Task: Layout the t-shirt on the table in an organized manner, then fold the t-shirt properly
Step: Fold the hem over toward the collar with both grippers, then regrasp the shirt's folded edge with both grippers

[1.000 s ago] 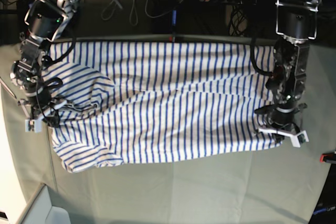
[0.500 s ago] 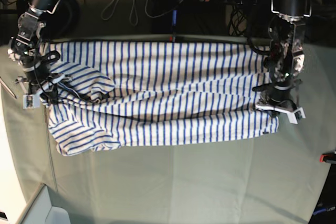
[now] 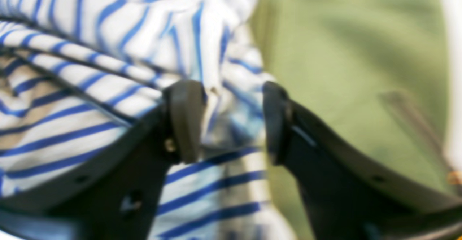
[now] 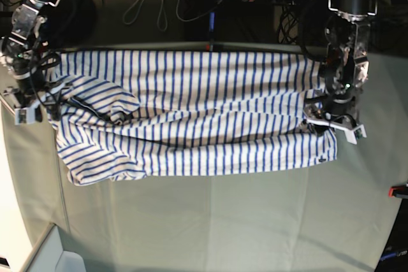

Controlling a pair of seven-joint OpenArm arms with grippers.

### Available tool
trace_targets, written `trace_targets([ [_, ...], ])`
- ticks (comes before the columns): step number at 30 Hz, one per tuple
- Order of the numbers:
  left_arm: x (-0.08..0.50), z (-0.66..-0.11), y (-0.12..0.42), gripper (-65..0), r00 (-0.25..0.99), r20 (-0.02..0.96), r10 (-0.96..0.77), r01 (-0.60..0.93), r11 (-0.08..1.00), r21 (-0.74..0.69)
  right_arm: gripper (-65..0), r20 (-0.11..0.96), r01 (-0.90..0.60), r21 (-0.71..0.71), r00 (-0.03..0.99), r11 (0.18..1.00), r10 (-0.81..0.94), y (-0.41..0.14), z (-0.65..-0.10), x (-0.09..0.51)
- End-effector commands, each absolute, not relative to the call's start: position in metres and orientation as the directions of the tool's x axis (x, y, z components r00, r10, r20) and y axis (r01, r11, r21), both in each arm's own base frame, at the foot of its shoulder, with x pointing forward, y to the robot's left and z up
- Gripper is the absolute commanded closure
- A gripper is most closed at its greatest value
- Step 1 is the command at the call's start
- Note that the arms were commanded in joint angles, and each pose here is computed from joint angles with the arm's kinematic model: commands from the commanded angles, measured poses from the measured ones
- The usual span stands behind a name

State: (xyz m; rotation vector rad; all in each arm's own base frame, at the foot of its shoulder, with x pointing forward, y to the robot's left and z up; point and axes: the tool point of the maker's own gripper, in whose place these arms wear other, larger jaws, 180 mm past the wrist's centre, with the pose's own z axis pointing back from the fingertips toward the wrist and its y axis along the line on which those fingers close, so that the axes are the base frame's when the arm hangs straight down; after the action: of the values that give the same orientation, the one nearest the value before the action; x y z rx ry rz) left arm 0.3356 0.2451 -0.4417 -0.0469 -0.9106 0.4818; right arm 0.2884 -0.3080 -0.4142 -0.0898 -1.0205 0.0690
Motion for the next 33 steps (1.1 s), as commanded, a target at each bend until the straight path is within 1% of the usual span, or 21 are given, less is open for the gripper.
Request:
trace_targets([
  [1, 0.352, -0.411, 0.258, -36.0, 0.429, 0.805, 0.410, -0.376, 0.891, -0.254, -31.9, 0.891, -0.007, -0.126, 0.439, 0.992, 0.116, -0.316, -0.386, 0.302],
  [5, 0.352, -0.382, 0.283, -36.8, 0.335, 0.838, 0.431, -0.415, 0.866, -0.279, -32.4, 0.912, 0.011, -0.144, 0.391, 0.990, 0.128, -0.323, -0.365, 0.318],
  [8, 0.371, -0.373, 0.295, -37.0, 0.300, 0.846, 0.440, -0.437, 0.852, -0.288, -32.4, 0.905, 0.015, -0.130, 0.410, 0.991, 0.112, -0.323, -0.366, 0.330],
  [13, 0.395, -0.399, 0.308, -37.0, 0.335, 0.803, 0.492, -0.500, 0.816, -0.292, -32.4, 0.892, 0.015, -0.122, 0.440, 0.992, 0.103, -0.320, -0.365, 0.342],
  [15, 0.404, -0.406, 0.309, -37.0, 0.345, 0.786, 0.512, -0.517, 0.803, -0.296, -32.3, 0.888, -0.022, -0.125, 0.444, 0.992, 0.122, -0.309, -0.367, 0.346],
  [18, 0.421, -0.414, 0.300, -37.1, 0.387, 0.770, 0.507, -0.507, 0.815, -0.282, -32.3, 0.879, -0.072, -0.129, 0.453, 0.989, 0.148, -0.293, -0.372, 0.349],
  [22, 0.429, -0.430, 0.292, -37.1, 0.446, 0.738, 0.507, -0.510, 0.821, -0.256, -32.2, 0.879, -0.078, -0.129, 0.451, 0.989, 0.151, -0.292, -0.372, 0.350],
  [26, 0.435, -0.436, 0.288, -37.1, 0.474, 0.723, 0.503, -0.509, 0.826, -0.242, -32.2, 0.882, -0.078, -0.131, 0.446, 0.988, 0.153, -0.292, -0.370, 0.352],
  [30, 0.432, -0.440, 0.293, -36.5, 0.457, 0.742, 0.490, -0.519, 0.824, -0.225, -32.3, 0.885, -0.077, -0.136, 0.439, 0.988, 0.156, -0.293, -0.366, 0.356],
  [31, 0.430, -0.444, 0.294, -35.8, 0.460, 0.741, 0.489, -0.523, 0.824, -0.219, -32.3, 0.891, -0.075, -0.137, 0.427, 0.988, 0.156, -0.293, -0.361, 0.361],
  [32, 0.424, -0.450, 0.295, -33.7, 0.469, 0.735, 0.490, -0.530, 0.822, -0.210, -32.4, 0.895, -0.073, -0.134, 0.419, 0.988, 0.152, -0.293, -0.358, 0.365],
  [33, 0.421, -0.454, 0.296, -30.3, 0.473, 0.732, 0.491, -0.536, 0.820, -0.204, -32.4, 0.897, -0.072, -0.124, 0.419, 0.990, 0.143, -0.293, -0.359, 0.369],
])
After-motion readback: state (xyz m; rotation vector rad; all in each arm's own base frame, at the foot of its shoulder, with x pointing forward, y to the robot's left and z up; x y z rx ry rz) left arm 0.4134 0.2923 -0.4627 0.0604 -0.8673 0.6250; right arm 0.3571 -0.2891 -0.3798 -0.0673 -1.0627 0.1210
